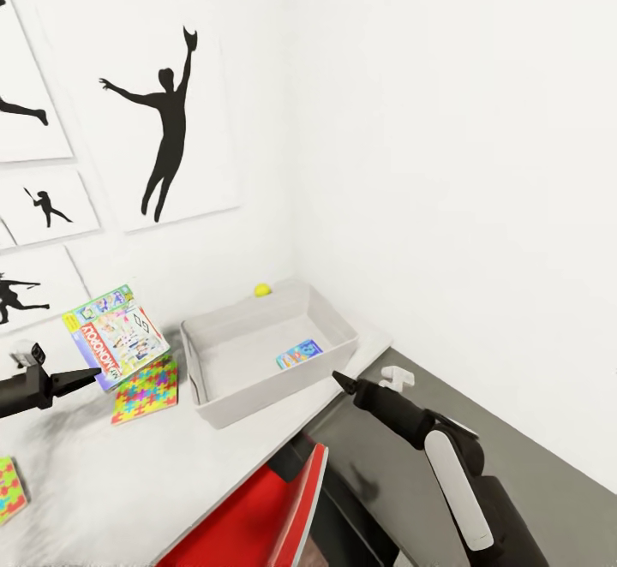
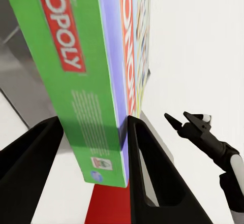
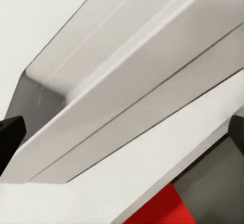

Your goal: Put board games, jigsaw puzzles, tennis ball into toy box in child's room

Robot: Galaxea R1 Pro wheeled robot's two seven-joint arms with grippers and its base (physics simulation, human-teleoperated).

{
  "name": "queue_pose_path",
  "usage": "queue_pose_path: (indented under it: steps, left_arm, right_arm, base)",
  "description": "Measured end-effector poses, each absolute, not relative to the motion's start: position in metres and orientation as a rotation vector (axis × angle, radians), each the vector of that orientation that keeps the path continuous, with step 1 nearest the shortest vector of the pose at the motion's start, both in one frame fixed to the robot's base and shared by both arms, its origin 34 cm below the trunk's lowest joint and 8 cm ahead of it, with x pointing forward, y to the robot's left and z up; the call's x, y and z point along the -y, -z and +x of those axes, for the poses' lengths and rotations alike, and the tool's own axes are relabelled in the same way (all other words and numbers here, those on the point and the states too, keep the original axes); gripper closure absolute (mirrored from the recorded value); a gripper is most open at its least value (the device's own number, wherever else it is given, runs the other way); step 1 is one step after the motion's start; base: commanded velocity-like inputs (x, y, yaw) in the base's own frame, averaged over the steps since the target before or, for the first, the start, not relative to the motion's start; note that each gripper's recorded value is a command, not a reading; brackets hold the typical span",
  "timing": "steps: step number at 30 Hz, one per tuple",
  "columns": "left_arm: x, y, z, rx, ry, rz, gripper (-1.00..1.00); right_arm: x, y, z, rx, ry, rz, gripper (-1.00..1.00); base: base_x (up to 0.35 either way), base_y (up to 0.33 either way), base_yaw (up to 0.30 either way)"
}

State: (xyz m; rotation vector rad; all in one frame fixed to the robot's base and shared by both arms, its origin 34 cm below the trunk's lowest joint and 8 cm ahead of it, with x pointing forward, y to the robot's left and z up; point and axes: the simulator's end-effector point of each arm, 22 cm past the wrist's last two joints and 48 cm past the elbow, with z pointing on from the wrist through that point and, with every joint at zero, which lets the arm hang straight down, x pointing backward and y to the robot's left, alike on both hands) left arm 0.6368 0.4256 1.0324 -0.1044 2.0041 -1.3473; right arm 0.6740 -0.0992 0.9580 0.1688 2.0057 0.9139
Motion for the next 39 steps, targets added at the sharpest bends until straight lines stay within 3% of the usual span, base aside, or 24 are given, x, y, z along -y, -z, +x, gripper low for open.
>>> queue_pose_path:
  steps: [18, 27, 39]
  left_arm:
    - [-0.422, -1.039, 0.638, -1.995, 1.353, -0.088, 1.00]
    - [-0.406, -1.077, 0.654, -1.947, 1.381, -0.037, 1.00]
    - [-0.324, -1.106, 0.707, -1.912, 1.493, 0.098, 1.00]
  right_arm:
    - [0.100, -0.961, 0.674, -1.999, -0.920, 0.168, -1.00]
    - [0.132, -0.963, 0.681, -1.976, -0.894, 0.203, -1.00]
    - [0.163, -0.979, 0.687, -1.898, -0.932, 0.245, -1.00]
  base:
    - [-0.067, 0.000, 0.000]
    - [0.000, 0.000, 0.000]
    - [0.000, 0.000, 0.000]
